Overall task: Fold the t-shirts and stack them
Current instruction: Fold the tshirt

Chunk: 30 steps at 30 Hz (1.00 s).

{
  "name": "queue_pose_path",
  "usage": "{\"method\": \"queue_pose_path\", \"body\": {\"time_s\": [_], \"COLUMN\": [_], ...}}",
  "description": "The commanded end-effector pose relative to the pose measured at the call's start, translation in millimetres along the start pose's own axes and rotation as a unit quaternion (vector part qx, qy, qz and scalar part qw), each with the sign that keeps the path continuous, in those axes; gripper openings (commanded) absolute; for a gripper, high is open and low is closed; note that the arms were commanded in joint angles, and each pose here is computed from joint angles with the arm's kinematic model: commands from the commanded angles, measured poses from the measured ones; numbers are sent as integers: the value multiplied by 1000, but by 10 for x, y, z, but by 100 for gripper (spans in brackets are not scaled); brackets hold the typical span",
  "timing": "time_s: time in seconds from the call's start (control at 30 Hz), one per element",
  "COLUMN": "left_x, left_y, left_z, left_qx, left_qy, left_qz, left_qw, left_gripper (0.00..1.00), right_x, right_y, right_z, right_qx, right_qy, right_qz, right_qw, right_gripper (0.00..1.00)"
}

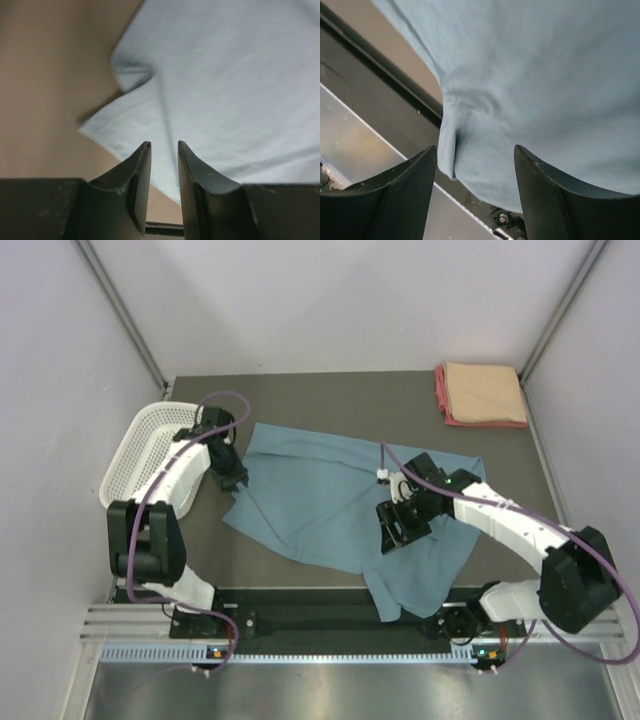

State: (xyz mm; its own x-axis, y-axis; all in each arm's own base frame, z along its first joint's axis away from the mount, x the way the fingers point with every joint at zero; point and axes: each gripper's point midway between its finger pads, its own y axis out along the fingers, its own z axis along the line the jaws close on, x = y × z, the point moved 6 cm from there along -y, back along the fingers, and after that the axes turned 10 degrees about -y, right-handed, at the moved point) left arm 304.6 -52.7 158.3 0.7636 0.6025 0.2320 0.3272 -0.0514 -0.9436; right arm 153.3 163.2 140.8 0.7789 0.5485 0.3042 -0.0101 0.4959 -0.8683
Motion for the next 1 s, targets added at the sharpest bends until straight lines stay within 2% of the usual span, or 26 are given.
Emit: {"method": "queue_pose_path", "body": {"time_s": [0.0,0.23,0.53,0.67,0.83,0.93,0.97], "left_x": [-206,-163,-164,-188,-239,-268,-274], "left_y": [-65,110,444,545,656,718,724], "left_z": [440,729,711,742,797,852,869], "left_qx": [75,111,117,126,141,158,163], "left_qy": [-63,-134,-154,-158,-161,-165,-167], "left_qz": [-38,-37,-12,-5,3,2,2], "left_qw": [994,984,981,979,977,974,973], "left_gripper": [32,32,33,38,40,35,29], "right_x": [-145,-148,-108,-116,-76,-46,-28], "right_y": [12,-166,-334,-327,-309,-287,-275], "right_z": [155,277,276,274,265,256,254], "right_qx": [2,-4,-34,-35,-35,-35,-34], "right_qy": [-21,-1,-4,-5,-9,-11,-11], "right_qz": [-31,-71,-96,-98,-97,-94,-91], "right_qw": [999,997,995,995,995,995,995], "right_gripper": [63,62,62,62,62,62,62]}}
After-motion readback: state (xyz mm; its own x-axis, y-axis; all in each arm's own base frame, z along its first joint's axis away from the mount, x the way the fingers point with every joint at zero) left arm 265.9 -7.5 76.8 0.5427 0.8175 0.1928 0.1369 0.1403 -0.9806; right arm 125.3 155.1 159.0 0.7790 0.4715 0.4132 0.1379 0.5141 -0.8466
